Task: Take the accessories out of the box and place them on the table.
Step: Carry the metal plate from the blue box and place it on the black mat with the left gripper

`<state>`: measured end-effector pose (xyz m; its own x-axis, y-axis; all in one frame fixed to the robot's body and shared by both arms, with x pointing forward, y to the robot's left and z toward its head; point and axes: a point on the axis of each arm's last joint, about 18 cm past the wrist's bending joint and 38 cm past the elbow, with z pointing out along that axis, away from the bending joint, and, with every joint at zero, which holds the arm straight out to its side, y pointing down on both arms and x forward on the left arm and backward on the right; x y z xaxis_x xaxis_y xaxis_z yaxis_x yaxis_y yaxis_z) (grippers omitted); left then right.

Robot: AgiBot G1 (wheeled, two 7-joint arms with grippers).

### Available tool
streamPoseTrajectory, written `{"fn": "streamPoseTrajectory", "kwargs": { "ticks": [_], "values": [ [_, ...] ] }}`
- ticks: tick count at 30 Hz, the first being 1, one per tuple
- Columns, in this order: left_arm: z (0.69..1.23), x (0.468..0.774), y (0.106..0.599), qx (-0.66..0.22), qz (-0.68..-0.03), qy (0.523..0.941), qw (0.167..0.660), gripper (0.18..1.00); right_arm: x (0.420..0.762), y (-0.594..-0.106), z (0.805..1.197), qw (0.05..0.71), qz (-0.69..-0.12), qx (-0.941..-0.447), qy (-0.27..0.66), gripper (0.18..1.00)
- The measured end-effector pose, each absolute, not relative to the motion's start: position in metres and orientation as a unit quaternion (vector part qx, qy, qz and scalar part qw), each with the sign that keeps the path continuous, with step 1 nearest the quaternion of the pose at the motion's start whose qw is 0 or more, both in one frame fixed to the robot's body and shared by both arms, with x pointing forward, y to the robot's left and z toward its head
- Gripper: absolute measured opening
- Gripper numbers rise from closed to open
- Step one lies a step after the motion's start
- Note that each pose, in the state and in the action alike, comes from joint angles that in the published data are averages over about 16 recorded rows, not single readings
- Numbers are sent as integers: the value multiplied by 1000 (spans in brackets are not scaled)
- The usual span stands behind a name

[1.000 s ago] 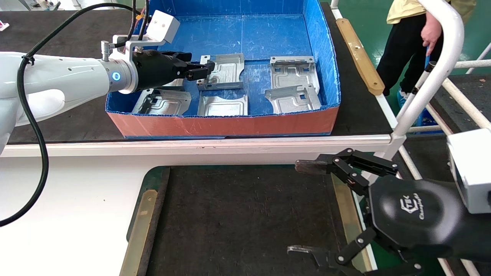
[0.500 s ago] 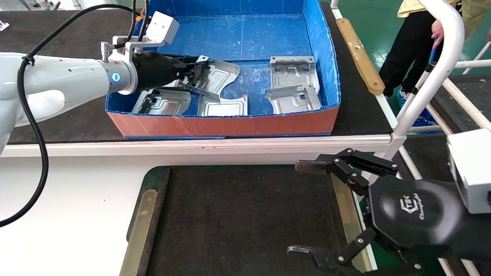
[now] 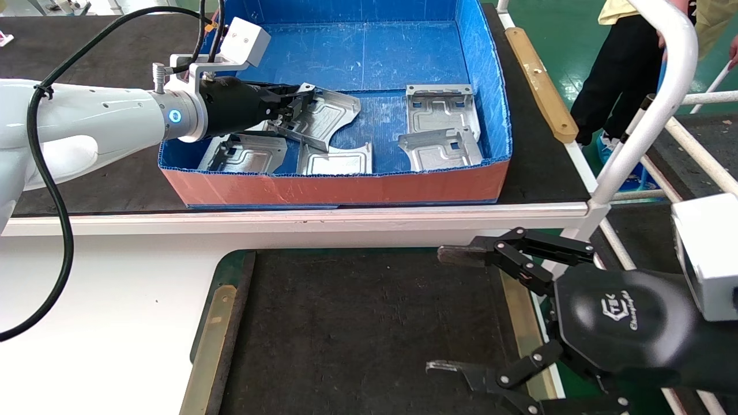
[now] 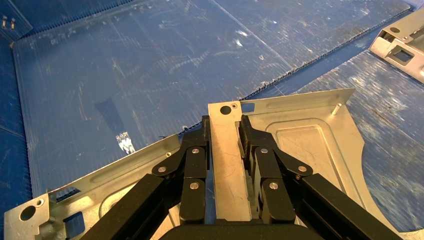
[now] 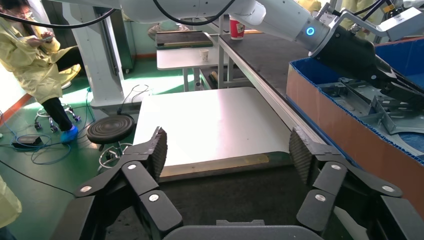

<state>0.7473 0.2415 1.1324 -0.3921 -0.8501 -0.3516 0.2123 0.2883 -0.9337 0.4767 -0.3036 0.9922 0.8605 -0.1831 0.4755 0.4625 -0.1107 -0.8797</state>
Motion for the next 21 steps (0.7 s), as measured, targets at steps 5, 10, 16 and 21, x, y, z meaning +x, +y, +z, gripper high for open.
{"fn": "streamPoseTrajectory", "kwargs": {
  "ticks": [5,10,16,21],
  "values": [
    [1143,740,241,-231,-553,630,494,301,477,-304,992,659,-245,-704,-99,849],
    [1156,726,242,-199,-570,623,498,300,477,-304,992,659,-245,-704,-99,770],
    [1168,703,249,-151,-593,615,498,300,477,-304,992,659,-245,-704,-99,632],
    [1171,681,258,-111,-608,613,493,299,477,-304,992,659,-245,-704,-99,516]
  ]
}}
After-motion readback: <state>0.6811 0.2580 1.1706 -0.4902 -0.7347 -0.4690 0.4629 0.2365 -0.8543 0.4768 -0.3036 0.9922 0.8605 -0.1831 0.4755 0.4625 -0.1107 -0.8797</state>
